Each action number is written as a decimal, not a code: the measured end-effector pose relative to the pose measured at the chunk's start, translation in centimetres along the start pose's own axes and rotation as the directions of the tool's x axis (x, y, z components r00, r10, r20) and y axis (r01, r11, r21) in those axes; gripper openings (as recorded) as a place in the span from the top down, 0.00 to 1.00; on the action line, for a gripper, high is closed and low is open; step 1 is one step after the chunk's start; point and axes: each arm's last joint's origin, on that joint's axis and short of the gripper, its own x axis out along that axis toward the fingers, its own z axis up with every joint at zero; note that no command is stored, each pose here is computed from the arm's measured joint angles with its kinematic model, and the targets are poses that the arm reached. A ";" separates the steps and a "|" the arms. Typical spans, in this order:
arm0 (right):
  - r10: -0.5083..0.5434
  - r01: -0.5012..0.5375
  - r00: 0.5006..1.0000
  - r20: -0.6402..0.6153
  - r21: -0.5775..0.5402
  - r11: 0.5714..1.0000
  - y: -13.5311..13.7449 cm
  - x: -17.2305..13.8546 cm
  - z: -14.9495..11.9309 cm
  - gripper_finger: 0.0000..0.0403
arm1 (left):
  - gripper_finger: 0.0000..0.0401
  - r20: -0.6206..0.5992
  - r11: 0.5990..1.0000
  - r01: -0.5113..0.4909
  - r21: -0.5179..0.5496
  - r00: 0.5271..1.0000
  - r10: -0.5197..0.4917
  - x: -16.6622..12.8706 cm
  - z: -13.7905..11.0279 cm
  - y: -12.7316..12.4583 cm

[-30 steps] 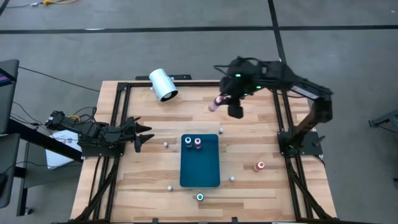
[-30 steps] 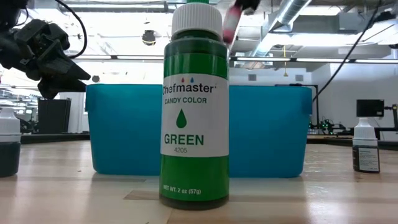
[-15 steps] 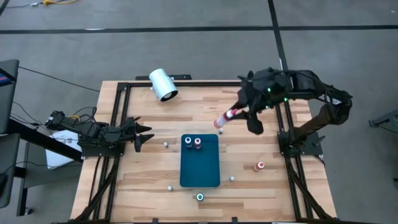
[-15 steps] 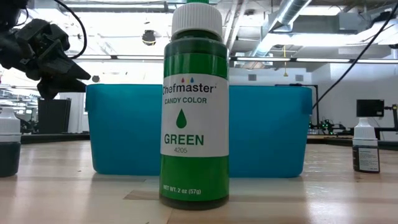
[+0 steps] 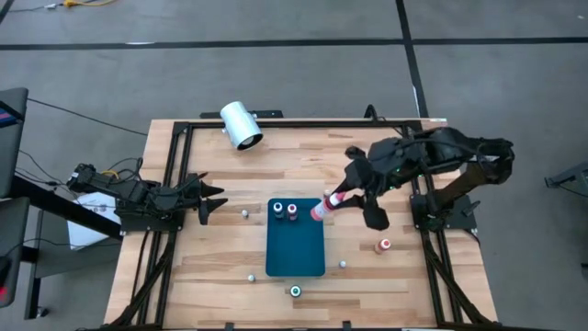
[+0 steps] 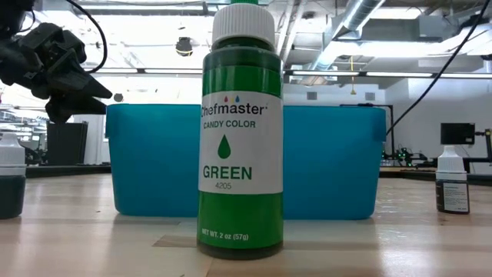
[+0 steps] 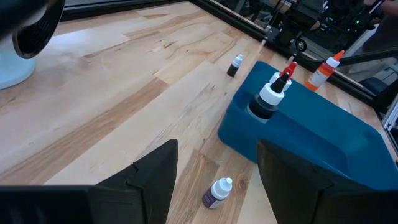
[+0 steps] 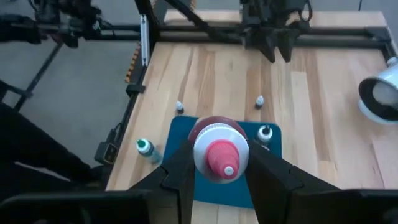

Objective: Pick & Place food coloring
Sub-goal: Put the large pink food coloring bottle into the blue bin, then put the small purple food coloring bottle into the blue bin

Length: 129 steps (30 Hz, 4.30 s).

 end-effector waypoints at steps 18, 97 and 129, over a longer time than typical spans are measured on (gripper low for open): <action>-0.065 0.074 0.988 -0.138 0.060 0.995 -1.2 4.7 -0.7 0.72 | 0.48 0.001 1.000 -0.001 0.000 1.000 0.001 0.0 0.0 0.0; -0.126 0.117 0.888 -0.442 -0.046 0.992 -8.0 23.3 -12.5 0.62 | 0.48 -0.001 0.999 0.002 -0.045 1.000 -0.002 0.0 0.0 0.0; -0.113 0.095 0.833 -0.541 -0.061 0.994 -7.8 18.6 -7.8 0.63 | 0.48 0.000 0.999 0.001 -0.042 1.000 -0.001 0.0 0.0 0.0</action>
